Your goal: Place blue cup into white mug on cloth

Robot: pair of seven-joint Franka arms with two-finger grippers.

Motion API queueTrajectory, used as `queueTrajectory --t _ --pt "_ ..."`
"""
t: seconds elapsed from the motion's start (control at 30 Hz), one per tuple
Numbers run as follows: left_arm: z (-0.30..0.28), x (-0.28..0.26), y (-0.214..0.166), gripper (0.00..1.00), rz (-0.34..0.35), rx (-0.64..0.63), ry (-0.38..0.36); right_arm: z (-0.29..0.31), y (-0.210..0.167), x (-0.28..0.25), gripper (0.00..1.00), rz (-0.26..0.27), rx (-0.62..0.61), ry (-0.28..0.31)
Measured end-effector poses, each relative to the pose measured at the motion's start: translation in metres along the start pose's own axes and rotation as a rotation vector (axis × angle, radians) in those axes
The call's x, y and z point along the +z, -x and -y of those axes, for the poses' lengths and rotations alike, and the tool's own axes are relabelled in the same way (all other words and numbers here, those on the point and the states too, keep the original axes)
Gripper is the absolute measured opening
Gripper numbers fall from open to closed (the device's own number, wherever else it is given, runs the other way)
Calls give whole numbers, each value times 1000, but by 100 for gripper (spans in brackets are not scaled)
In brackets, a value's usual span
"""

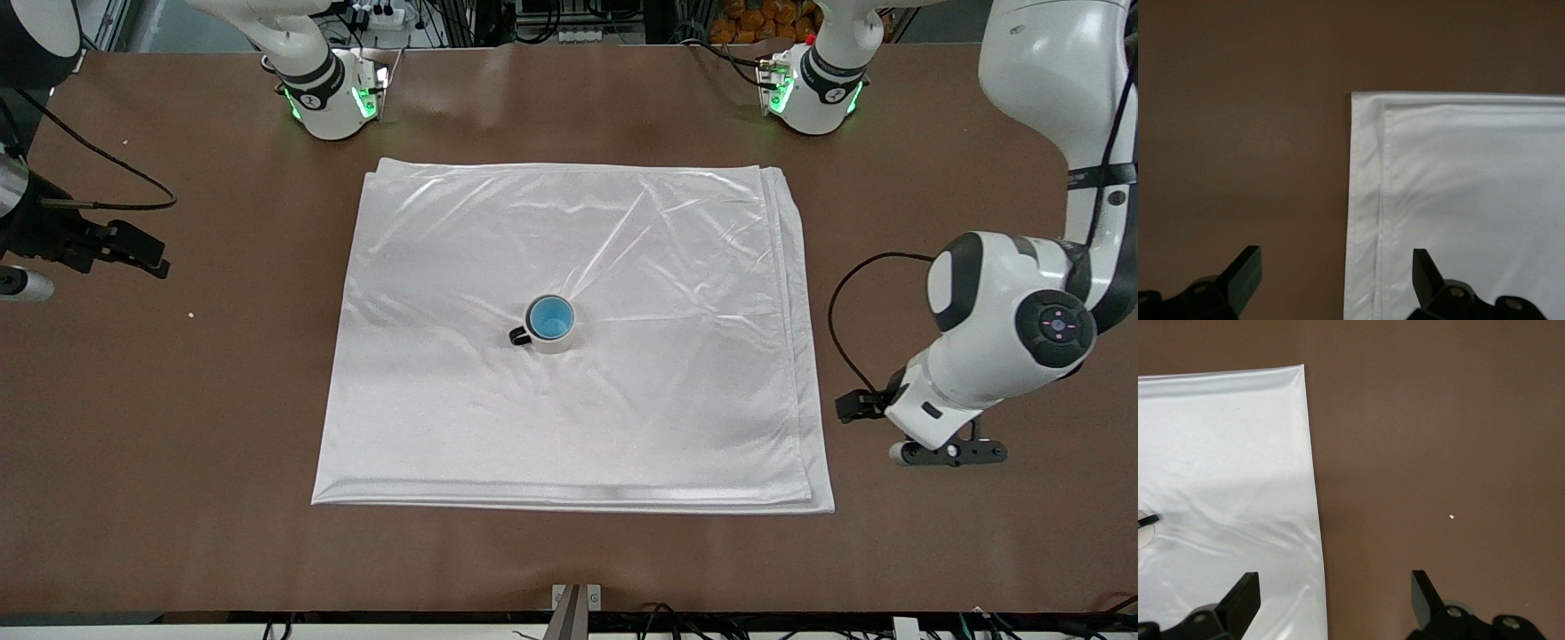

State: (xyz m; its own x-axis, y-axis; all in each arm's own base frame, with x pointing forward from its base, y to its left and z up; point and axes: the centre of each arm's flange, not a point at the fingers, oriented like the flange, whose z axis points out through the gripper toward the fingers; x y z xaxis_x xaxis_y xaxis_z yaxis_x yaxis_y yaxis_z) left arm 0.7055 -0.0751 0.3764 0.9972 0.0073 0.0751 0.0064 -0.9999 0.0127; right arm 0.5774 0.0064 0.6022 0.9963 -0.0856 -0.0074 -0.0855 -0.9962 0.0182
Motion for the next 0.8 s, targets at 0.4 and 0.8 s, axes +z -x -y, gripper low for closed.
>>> queueTrajectory --t 0.4,0.8 --pt "75 -73 13 100 26 -20 9 0 0 0 100 0 0 0" --pt "66 -135 46 100 102 -7 -11 2 -1 -1 100 -6 -2 -1"
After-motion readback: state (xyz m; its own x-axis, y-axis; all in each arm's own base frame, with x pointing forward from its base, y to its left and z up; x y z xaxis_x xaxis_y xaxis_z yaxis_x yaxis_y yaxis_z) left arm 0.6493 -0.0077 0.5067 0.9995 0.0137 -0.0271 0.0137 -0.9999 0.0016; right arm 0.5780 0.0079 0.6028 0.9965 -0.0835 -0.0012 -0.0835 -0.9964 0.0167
